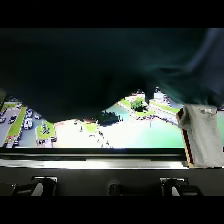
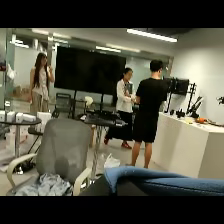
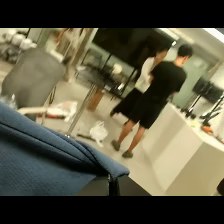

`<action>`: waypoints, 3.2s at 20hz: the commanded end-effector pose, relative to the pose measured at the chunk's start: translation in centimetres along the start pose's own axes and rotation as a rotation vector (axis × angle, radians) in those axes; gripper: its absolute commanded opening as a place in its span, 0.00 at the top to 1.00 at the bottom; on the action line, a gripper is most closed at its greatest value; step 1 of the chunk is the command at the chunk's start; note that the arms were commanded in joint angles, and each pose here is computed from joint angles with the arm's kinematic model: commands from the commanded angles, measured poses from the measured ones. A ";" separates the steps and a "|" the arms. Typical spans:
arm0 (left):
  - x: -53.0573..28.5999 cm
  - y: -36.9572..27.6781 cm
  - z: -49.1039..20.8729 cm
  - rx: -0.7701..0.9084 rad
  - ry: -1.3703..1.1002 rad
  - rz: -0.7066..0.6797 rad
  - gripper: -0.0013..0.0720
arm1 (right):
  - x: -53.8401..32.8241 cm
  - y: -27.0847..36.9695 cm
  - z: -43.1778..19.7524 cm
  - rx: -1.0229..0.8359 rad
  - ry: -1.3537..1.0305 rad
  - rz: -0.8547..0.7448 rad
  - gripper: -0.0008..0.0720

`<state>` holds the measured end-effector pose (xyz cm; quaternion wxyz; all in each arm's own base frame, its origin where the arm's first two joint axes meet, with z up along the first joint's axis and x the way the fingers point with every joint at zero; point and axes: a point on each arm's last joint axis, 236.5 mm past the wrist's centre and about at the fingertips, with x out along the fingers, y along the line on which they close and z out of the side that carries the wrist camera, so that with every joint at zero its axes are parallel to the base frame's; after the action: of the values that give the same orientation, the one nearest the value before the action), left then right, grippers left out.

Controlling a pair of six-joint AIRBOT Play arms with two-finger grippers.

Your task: Fold the shirts.

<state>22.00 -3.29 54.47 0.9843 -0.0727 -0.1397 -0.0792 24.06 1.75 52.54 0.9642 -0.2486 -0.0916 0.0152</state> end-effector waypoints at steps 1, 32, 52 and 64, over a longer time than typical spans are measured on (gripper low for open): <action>-1.5 -0.1 1.5 0.024 -0.040 0.021 0.94 | -2.6 -0.9 2.0 0.020 -0.056 -0.035 0.94; -5.4 16.1 -55.3 -0.599 1.775 0.232 0.30 | 7.2 19.2 -48.9 0.415 1.524 0.775 0.32; -14.7 10.5 -63.3 -0.716 1.735 0.261 0.70 | -0.6 24.3 -48.6 0.500 1.547 0.934 0.31; -14.5 10.5 -62.8 -0.709 1.723 0.256 0.94 | -0.1 27.0 -54.7 0.641 1.554 0.678 0.31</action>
<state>26.78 -1.41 -10.80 0.6693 -0.3020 0.6780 -0.0325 33.65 -0.46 -6.13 0.7137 0.0592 0.6757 0.1746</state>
